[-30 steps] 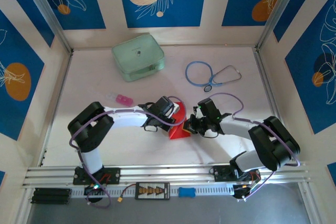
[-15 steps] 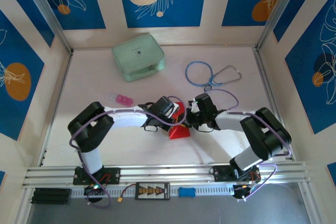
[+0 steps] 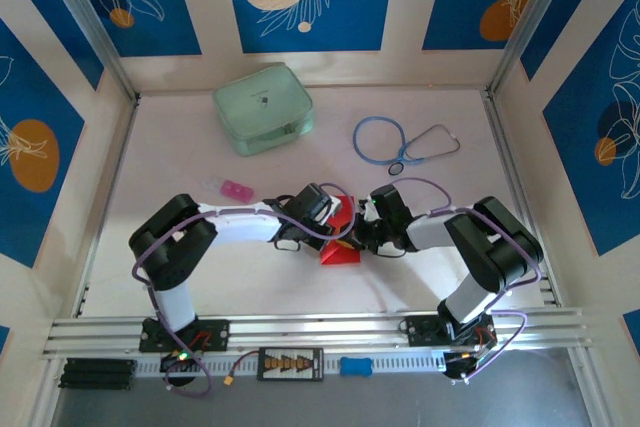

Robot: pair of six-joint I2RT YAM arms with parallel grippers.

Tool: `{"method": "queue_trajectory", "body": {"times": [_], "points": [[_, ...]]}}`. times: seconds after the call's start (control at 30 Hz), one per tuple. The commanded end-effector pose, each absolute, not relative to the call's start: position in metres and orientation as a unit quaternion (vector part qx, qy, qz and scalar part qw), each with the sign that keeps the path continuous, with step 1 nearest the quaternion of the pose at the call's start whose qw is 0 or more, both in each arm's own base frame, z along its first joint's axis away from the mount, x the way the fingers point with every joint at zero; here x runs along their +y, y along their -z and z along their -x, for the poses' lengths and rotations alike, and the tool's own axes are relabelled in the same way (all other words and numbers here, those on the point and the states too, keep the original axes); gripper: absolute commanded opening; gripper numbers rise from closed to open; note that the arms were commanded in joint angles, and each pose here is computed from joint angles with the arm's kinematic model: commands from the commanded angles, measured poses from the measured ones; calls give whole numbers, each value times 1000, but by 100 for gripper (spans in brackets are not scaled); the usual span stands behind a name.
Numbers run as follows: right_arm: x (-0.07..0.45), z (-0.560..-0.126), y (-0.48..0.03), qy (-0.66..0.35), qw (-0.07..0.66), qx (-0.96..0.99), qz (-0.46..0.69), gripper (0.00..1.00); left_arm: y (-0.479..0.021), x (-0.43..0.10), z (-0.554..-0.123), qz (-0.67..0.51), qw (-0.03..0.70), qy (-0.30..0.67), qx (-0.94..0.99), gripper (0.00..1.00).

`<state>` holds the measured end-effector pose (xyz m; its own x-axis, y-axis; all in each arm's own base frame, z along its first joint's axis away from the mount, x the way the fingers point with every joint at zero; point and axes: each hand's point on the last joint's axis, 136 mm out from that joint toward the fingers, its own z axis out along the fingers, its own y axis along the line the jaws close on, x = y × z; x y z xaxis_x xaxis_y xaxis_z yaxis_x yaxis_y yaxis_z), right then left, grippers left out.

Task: Fold a paper plane with a square sheet of paper (pick it up from the middle)
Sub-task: Fold the triangle a second time at the center of the table.

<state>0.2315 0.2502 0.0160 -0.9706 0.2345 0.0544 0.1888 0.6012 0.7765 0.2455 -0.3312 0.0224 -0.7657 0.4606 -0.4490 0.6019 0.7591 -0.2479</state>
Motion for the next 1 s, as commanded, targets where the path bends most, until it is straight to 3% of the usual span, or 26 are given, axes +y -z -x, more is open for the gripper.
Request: {"method": "queue_trajectory", "body": {"times": [0.0,0.3,0.77,0.97], "points": [[242,-219,0,-409,3,903,-136,0,-7,-319,-241,-286,161,177,928,0],[241,-247,-42,-406,52,904,-120,0,-7,-317,-240,-287,160,175,928,0],[210,-229,11,-319,21,930,-184,0,-6,-318,-239,-291,154,177,927,0],[223,-247,-31,-366,47,918,-149,0,-6,-318,-239,-291,156,178,927,0]]}}
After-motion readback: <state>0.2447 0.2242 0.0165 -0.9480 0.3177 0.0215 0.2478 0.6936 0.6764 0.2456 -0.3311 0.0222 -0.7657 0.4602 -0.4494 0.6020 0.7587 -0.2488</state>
